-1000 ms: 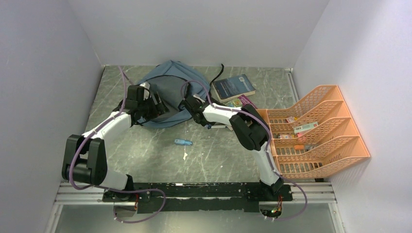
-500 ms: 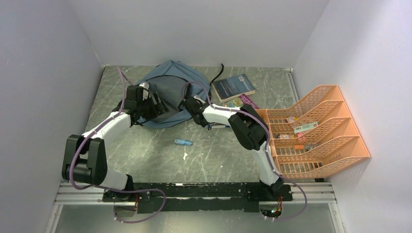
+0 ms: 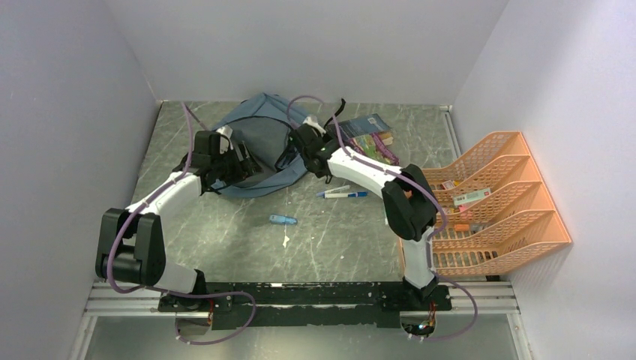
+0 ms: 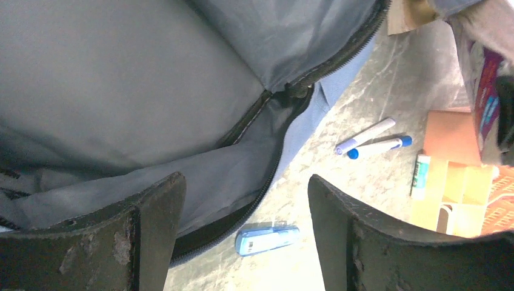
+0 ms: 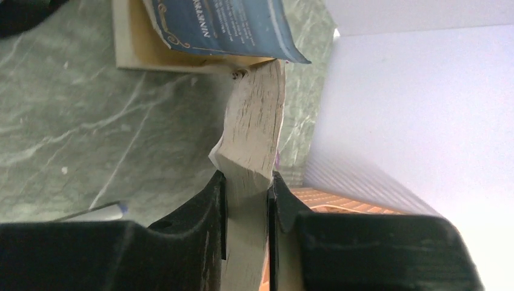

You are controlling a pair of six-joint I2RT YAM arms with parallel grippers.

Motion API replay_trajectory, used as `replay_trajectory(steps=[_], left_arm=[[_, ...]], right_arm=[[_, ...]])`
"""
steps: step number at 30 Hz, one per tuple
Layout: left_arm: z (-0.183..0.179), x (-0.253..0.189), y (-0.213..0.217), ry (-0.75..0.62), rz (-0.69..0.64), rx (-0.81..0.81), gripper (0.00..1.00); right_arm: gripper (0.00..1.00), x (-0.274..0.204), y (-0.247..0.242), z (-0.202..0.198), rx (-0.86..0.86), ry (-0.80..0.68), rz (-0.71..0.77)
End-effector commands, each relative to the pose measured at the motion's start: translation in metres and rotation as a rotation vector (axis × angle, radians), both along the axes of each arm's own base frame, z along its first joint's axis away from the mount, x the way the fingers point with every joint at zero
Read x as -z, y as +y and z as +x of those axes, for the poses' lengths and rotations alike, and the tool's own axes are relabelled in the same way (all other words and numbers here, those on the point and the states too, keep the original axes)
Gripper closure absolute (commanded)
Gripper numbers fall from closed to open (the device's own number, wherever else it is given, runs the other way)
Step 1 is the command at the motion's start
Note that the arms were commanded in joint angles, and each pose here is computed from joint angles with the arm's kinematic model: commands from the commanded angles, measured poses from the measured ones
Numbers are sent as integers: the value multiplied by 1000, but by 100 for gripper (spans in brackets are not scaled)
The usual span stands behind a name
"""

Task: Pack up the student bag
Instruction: Pick up the book from the center of the board.

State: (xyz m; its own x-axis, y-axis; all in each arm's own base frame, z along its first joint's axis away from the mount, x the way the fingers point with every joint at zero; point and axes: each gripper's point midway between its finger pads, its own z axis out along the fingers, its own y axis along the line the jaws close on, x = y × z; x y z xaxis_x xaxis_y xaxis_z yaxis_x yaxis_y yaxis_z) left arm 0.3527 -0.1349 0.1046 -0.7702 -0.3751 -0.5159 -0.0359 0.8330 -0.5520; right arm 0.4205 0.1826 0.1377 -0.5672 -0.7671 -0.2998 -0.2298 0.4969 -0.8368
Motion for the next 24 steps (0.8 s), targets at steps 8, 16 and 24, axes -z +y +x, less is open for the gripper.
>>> replay_trajectory(steps=[8, 16, 24], left_arm=[[2, -71, -39, -214, -199, 209, 17], [0, -124, -60, -351, -329, 316, 10], [1, -142, -60, -403, -321, 307, 4]], right_arm=[[100, -167, -16, 2, 58, -359, 368], [100, -222, 14, -15, -97, -382, 841], [100, -231, 61, -28, -353, -221, 1332]])
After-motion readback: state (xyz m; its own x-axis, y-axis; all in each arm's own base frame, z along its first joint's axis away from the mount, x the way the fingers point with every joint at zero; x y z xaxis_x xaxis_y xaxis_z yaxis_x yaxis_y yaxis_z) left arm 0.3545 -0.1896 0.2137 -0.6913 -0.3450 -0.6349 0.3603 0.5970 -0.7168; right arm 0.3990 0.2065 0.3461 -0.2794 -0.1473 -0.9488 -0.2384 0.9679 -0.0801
